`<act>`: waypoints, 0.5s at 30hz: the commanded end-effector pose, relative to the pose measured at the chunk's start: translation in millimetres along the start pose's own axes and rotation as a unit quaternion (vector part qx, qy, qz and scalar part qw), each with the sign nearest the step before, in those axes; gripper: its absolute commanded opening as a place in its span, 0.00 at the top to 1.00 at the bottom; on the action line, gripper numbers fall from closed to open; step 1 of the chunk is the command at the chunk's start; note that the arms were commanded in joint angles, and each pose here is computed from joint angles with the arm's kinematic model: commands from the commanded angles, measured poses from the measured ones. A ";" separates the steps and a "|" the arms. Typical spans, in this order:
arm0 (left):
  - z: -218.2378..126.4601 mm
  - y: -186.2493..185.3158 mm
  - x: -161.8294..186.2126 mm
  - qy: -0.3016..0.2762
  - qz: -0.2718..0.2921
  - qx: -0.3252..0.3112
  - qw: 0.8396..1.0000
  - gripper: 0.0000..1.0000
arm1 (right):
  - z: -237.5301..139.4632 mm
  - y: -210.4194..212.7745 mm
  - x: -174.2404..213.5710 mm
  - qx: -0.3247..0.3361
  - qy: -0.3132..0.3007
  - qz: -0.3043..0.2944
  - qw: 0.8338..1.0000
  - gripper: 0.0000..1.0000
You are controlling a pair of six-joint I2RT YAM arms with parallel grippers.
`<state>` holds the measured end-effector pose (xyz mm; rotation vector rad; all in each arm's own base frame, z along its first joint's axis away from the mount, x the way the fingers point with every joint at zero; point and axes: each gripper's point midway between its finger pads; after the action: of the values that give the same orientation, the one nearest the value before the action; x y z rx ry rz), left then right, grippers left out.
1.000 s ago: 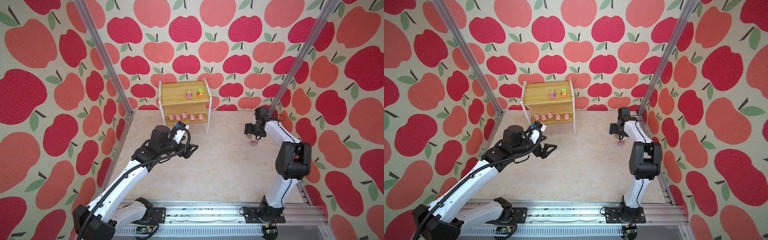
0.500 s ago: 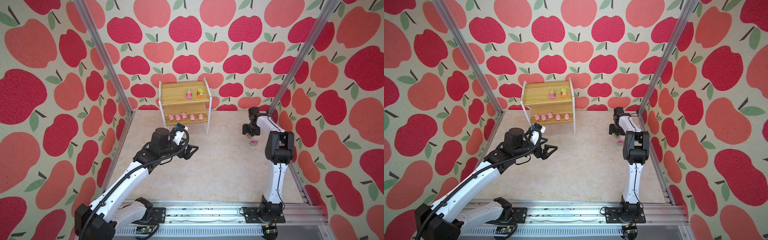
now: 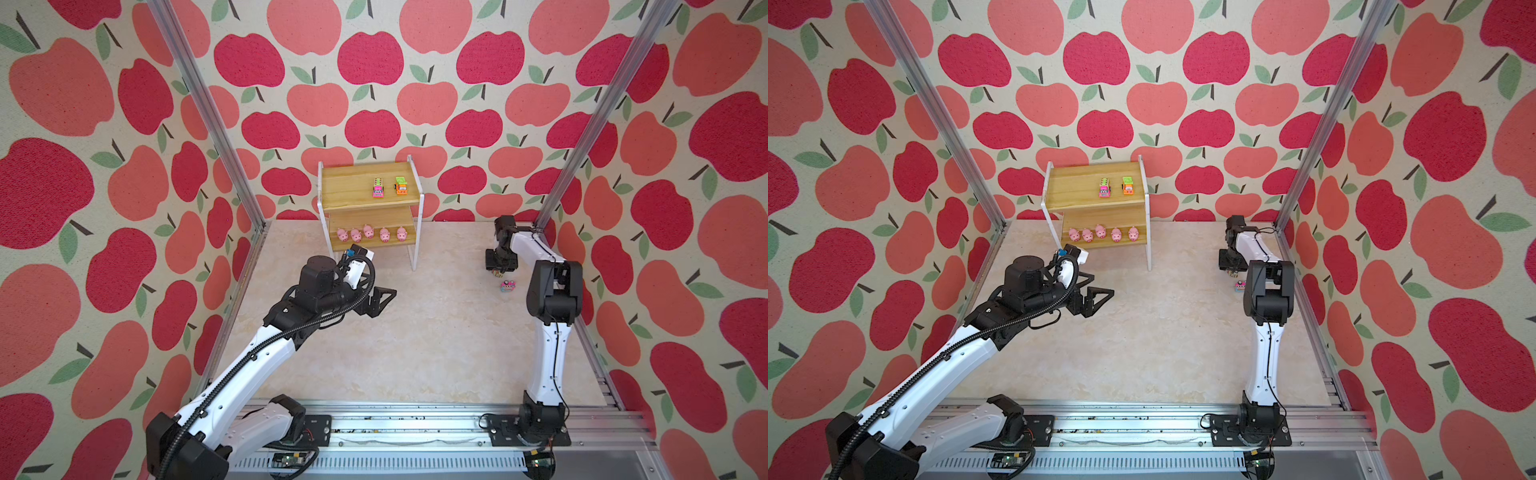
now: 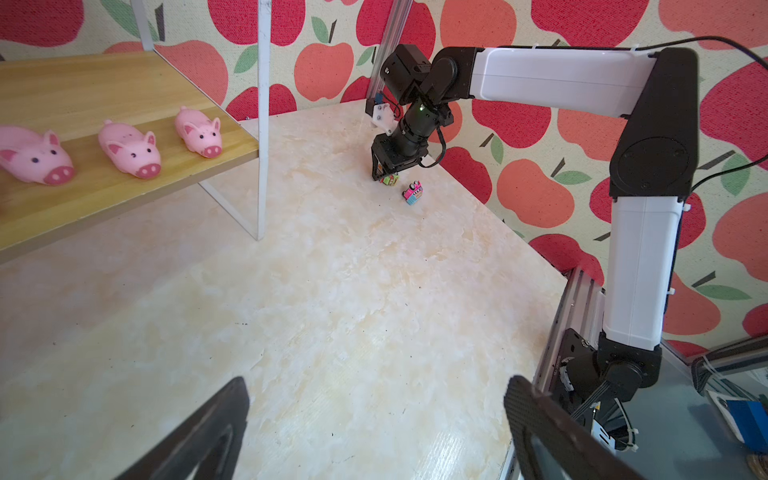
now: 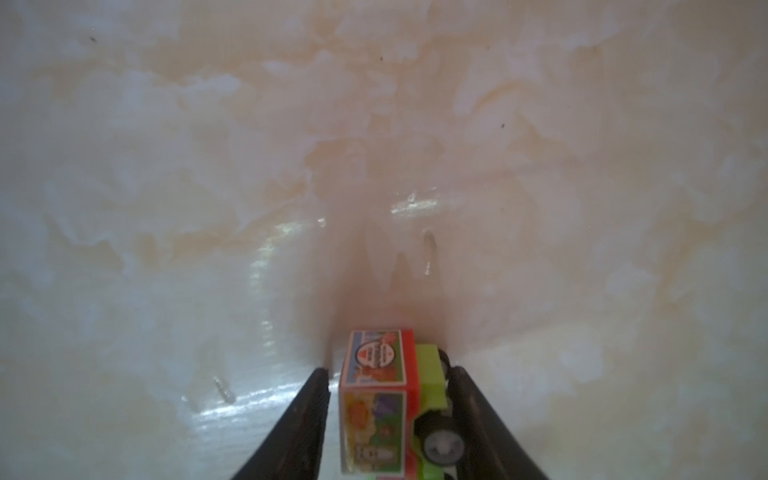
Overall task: Place and organize the plastic toys onto the shelf
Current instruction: 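Lower the right gripper and close it on the green-and-red toy car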
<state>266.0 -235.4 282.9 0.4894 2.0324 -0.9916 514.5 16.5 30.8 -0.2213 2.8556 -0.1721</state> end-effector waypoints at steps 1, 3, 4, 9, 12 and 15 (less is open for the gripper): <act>-2.7 1.3 -6.5 -0.019 -0.002 -0.003 1.000 0.02 | 5.4 2.2 0.6 -0.011 0.012 0.001 1.000 0.55; -2.5 1.3 -8.0 -0.023 -0.003 -0.003 1.000 0.02 | 3.2 2.7 -2.5 -0.014 0.011 0.001 1.000 0.60; -2.1 1.9 -8.5 -0.025 -0.004 -0.004 1.000 0.02 | 0.5 3.6 -4.5 -0.018 0.007 0.001 1.000 0.62; 2.7 2.7 -10.5 -0.031 -0.009 0.002 0.999 0.02 | -22.9 15.3 -12.8 -0.059 -0.021 0.022 0.998 0.66; 9.6 2.8 -12.3 -0.034 -0.017 0.010 0.999 0.03 | -43.3 26.3 -15.0 -0.097 -0.046 0.042 0.993 0.68; 23.0 5.9 -10.5 -0.037 -0.032 0.017 0.999 0.04 | -64.7 41.5 -12.6 -0.145 -0.069 0.067 0.985 0.68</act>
<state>279.4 -242.3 285.1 0.4345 1.9905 -1.0294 507.8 45.3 51.1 -0.1611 2.8201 0.0846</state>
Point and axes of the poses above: each gripper's point midway between its finger pads, its own z axis out along the fingers, its own y axis along the line the jaws close on, x = y × z, and after that the axes turned 11 degrees about -z, right-handed
